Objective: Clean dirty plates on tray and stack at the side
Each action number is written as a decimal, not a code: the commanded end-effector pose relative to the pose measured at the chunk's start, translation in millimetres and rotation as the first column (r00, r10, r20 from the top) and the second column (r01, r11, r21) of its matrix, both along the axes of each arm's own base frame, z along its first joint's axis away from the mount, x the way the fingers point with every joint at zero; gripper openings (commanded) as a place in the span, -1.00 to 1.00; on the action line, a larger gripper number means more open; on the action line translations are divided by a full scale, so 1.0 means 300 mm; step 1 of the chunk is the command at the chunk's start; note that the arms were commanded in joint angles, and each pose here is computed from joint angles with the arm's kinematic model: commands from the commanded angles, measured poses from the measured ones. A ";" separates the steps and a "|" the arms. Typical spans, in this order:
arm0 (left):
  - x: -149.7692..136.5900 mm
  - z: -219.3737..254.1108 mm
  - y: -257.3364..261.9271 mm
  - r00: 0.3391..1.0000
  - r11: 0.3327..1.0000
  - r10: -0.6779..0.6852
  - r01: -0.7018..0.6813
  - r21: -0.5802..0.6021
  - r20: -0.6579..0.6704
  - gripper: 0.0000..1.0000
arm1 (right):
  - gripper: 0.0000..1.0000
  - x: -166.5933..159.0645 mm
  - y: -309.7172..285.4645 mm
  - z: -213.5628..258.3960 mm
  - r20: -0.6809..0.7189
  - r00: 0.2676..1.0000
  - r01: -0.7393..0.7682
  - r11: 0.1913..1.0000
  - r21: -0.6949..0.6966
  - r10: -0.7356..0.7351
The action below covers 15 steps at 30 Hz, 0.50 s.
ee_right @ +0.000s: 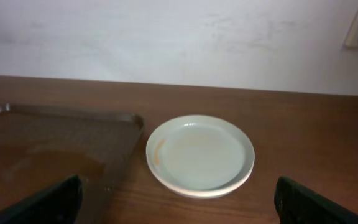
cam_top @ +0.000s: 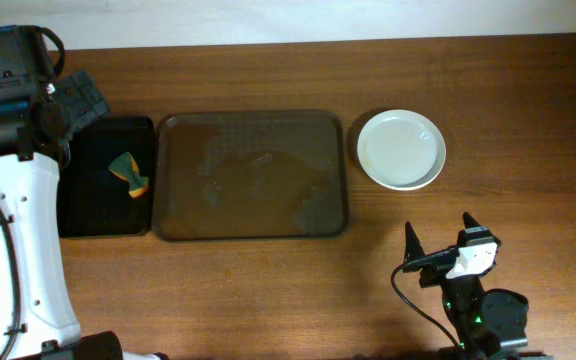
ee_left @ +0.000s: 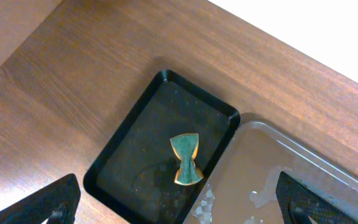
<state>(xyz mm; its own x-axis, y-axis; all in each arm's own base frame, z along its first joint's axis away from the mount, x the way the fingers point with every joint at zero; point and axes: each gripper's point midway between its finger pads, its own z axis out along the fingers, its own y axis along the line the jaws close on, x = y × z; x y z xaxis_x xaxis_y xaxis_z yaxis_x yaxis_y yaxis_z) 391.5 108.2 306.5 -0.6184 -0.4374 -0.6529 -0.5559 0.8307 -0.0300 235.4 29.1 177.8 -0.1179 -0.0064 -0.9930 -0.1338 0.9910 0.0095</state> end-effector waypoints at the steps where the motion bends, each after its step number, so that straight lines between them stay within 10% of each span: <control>1: 0.001 -0.006 0.010 1.000 1.000 0.007 -0.007 0.005 -0.006 0.98 | 0.97 0.010 -0.019 -0.047 -0.003 1.000 0.031 1.000 -0.003 -0.031; 15: 0.001 -0.006 0.010 1.000 1.000 0.007 -0.007 0.005 -0.006 0.98 | 0.97 0.037 -0.067 -0.034 0.087 0.989 0.118 0.993 0.004 -0.118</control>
